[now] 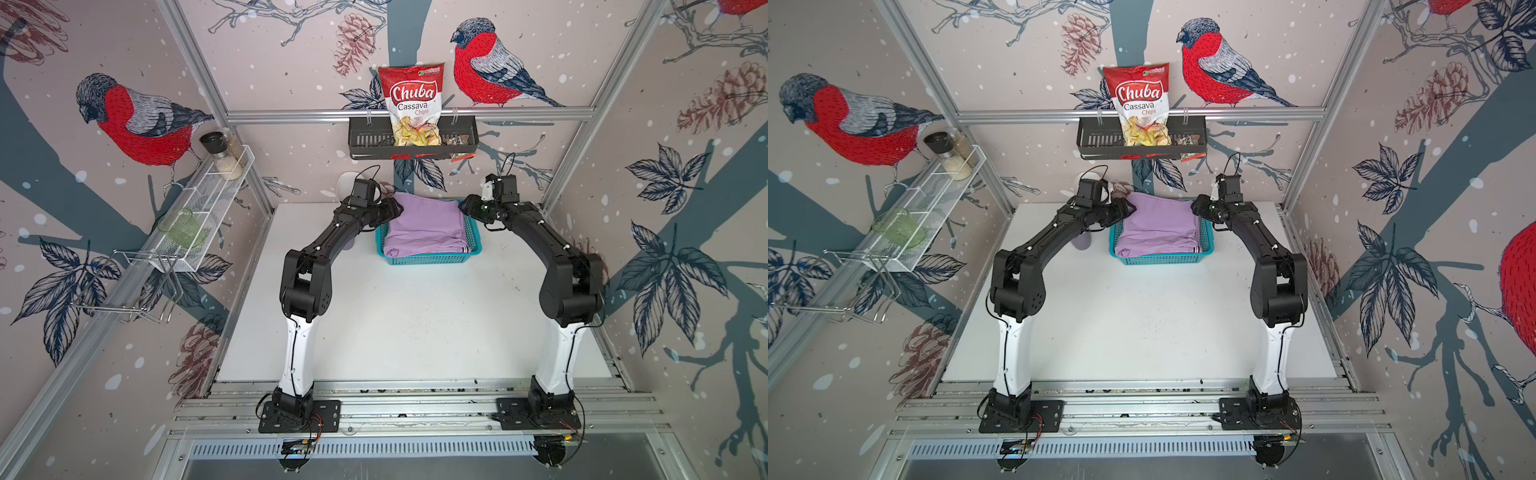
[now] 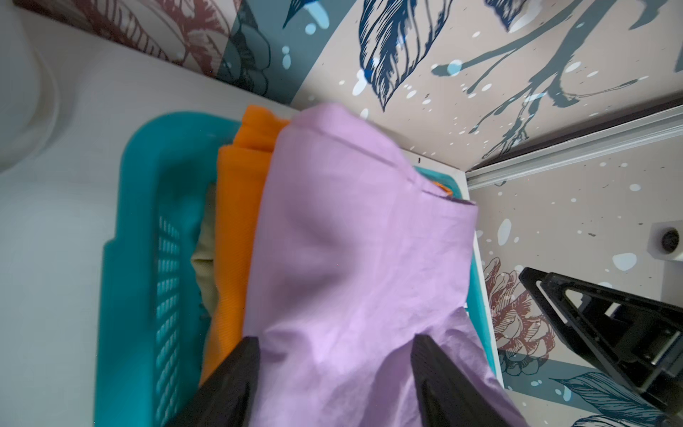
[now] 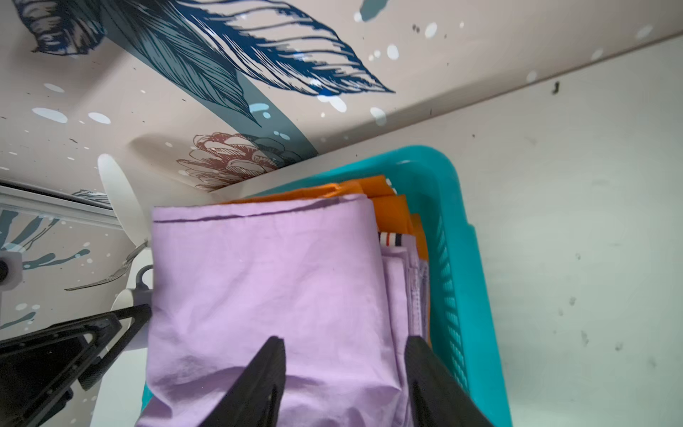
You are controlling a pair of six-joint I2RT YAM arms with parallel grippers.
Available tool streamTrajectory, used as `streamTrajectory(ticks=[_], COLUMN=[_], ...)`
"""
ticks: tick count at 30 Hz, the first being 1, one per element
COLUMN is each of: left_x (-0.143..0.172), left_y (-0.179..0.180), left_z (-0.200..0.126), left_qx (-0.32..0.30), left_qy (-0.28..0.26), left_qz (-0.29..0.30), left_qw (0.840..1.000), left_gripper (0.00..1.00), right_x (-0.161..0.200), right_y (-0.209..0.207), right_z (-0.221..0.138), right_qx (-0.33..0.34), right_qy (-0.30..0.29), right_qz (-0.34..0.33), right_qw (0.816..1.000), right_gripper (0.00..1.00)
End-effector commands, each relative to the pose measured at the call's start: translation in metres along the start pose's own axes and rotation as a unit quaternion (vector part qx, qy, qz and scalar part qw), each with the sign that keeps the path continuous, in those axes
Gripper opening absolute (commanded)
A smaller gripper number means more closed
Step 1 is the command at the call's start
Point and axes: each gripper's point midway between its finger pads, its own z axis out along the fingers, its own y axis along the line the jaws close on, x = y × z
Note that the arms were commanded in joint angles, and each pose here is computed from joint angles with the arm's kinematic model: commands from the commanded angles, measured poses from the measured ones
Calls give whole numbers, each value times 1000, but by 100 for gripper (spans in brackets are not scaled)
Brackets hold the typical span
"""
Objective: Put the folded long pants in the basket
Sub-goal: Place the long pant in the basket, then reset both arms
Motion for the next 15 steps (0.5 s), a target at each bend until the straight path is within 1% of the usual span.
streamTrajectory(ticks=[1,3,6,8,9,11,13,15], left_x=[-8,-7,5,19,26,39,53,66], left_y=[-8,-11,-14,-16,-13,-5,10,29], left_z=[-18,-29,-50,-69,-81,-105,-128,-143], left_qx=[-7,-13,-12,-5,-8,-21,-46,-71], left_qy=[-6,-9,-5,-8,-18,-47,-72,-75], left_qz=[22,32,73,107,126,168,205,221], left_qw=[1000,999,997,994,992,984,975,970], left_gripper=[74,75,76,79,79,80,80,81], right_x=[-13,-14,-5,8,15,33,49,66], right_y=[-2,-4,-11,-20,-26,-33,-40,-51], right_z=[-21,-33,-53,-67,-75,-88,-104,-114], right_qx=[31,46,72,91,99,102,109,118], right_qy=[-19,-27,-37,-47,-58,-79,-114,-135], right_qz=[-26,-39,-63,-84,-93,-128,-156,-170], right_qw=[999,998,995,991,989,983,975,969], right_gripper=[60,62,66,73,74,77,80,81])
